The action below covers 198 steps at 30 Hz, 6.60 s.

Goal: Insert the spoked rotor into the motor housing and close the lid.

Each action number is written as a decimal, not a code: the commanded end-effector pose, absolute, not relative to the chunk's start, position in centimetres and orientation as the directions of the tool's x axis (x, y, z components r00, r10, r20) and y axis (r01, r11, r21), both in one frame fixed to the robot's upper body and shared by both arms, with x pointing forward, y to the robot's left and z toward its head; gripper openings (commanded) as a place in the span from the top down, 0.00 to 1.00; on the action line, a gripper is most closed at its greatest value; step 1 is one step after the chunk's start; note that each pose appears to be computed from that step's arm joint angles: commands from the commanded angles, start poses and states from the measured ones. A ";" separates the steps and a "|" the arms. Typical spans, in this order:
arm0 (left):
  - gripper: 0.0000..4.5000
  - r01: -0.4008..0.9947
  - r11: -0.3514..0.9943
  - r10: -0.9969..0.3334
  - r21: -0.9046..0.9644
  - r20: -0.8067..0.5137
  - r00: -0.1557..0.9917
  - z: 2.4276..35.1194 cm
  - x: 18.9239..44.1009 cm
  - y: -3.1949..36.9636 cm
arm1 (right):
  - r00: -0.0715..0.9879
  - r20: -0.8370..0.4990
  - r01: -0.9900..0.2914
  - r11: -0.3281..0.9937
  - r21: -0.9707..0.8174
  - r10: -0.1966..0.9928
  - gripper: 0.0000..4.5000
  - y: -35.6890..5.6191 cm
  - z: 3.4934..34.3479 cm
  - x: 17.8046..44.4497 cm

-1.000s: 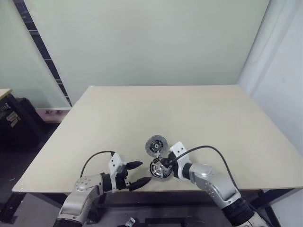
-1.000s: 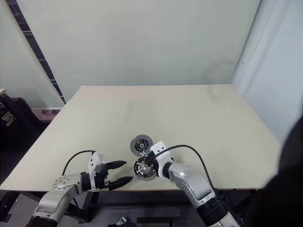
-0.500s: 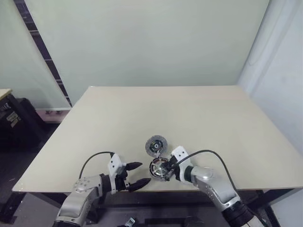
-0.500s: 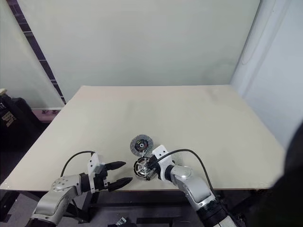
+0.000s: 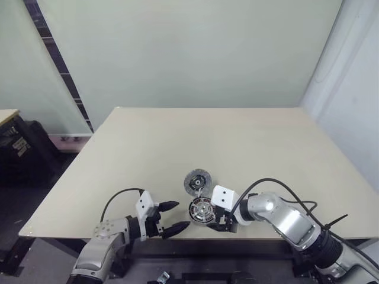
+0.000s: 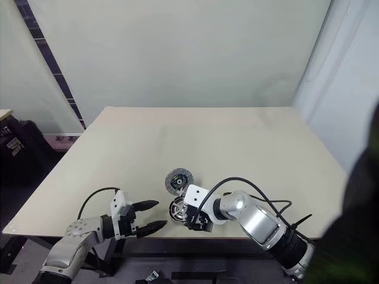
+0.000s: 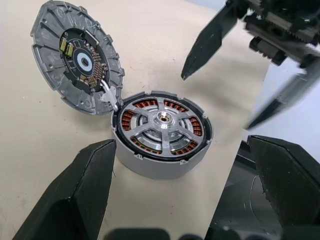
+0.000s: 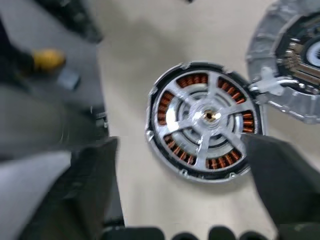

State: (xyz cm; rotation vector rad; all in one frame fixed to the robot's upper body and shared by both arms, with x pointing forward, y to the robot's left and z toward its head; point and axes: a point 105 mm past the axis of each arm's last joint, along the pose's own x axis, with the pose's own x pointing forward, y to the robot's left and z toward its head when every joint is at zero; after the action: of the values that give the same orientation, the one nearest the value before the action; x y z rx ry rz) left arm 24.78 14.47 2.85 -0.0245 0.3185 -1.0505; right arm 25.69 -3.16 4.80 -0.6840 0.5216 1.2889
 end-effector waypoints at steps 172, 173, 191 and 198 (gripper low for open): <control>0.00 0.815 0.567 -0.817 -0.121 -0.209 0.538 2.7 24.6 14.6 | 0.361 -0.785 -0.918 0.042 -0.395 0.503 0.97 -1.1 2.6 31.3; 0.00 0.815 0.567 -0.817 -0.121 -0.210 0.538 2.7 24.6 14.7 | 0.365 -0.782 -0.916 0.047 -0.398 0.506 0.97 -1.1 2.7 31.3; 0.00 0.816 0.565 -0.820 -0.123 -0.198 0.537 2.5 24.9 14.3 | 0.196 -0.752 -0.962 0.272 -0.023 0.629 0.99 0.7 4.5 27.6; 0.00 0.818 0.561 -0.822 -0.125 -0.199 0.534 2.4 24.9 14.2 | 0.222 -0.733 -0.940 0.342 0.015 0.643 0.99 1.0 3.8 27.7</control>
State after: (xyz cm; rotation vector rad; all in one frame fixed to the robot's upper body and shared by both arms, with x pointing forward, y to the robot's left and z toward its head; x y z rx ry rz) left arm 24.40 14.38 1.48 -0.0394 0.2917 -0.9658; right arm 27.44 0.35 2.70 -0.5235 0.7724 1.1408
